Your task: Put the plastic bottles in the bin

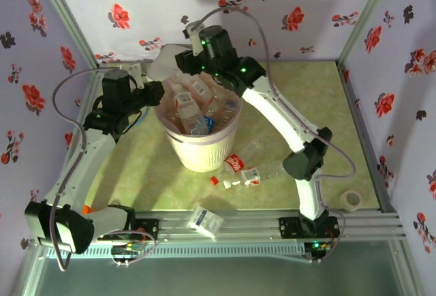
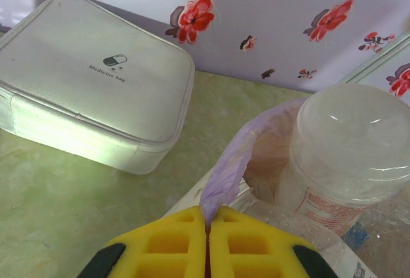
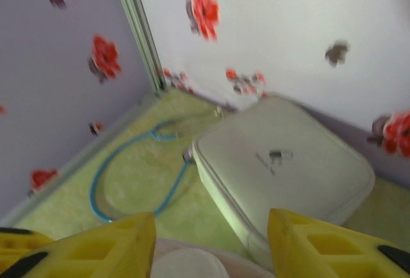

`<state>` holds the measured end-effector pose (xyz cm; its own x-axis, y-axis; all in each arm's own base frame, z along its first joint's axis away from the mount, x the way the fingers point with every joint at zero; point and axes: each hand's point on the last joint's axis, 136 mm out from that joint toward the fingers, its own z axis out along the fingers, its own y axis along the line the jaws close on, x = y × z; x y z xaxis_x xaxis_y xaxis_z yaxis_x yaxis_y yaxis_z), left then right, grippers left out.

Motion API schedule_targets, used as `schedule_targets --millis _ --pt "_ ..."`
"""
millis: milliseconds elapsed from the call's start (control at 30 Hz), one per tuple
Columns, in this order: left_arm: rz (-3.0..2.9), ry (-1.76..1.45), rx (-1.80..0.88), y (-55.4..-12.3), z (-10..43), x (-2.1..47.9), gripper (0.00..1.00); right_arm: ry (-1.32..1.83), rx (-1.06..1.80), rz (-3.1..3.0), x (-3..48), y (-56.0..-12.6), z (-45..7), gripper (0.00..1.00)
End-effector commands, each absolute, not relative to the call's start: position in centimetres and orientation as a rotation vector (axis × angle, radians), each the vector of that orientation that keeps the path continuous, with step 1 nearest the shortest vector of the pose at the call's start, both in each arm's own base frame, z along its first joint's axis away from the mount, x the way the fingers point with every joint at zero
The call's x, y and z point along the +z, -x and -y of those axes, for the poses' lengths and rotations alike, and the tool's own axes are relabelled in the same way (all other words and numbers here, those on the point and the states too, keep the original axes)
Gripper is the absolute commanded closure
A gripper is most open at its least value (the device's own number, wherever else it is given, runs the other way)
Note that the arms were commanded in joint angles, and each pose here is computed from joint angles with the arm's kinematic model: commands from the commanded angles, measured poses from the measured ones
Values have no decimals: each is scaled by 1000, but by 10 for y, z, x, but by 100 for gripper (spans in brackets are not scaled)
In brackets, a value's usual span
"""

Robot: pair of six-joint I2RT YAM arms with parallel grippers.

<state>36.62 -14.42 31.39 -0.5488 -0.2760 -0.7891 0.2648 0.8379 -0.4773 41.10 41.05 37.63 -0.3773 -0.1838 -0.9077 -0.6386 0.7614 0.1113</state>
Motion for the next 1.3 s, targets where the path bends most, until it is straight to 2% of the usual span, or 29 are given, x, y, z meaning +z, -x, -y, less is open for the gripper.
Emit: schedule_targets --millis 0,200,267,367,467,533,600,633,767,933,1033,1167,1267 --pt "-2077 37 -704 -368 147 304 100 637 495 -2056 333 -406 -399 52" --pt "-2073 41 -703 -369 147 306 100 531 524 -2015 332 -393 -375 56" --pt "-2071 40 -703 -369 147 306 100 530 552 -2005 336 -390 -376 53" --pt "-2078 44 -704 -369 147 304 100 544 590 -1971 366 -386 -376 40" --pt "-2077 48 -706 -368 147 303 100 517 618 -1900 410 -379 -366 22" --pt "-2070 51 -706 -367 146 304 100 452 610 -1879 430 -377 -347 10" --pt "-2067 53 -700 -367 145 305 100 363 591 -1896 434 -379 -322 1" --pt "-2067 55 -700 -367 145 305 100 297 572 -1918 431 -382 -304 1" --pt "-2060 58 -691 -368 144 309 100 -5 514 -2070 385 -388 -224 1" --pt "-2063 117 -652 -373 136 308 100 -429 563 -2166 323 -364 -137 1" --pt "-2063 159 -640 -377 133 304 100 -653 562 -2172 285 -332 -110 1" --pt "-2046 217 -612 -378 124 304 100 -876 642 -2219 231 -290 -100 1" --pt "-2026 256 -588 -378 117 307 100 -993 600 -2305 191 -259 -91 1"
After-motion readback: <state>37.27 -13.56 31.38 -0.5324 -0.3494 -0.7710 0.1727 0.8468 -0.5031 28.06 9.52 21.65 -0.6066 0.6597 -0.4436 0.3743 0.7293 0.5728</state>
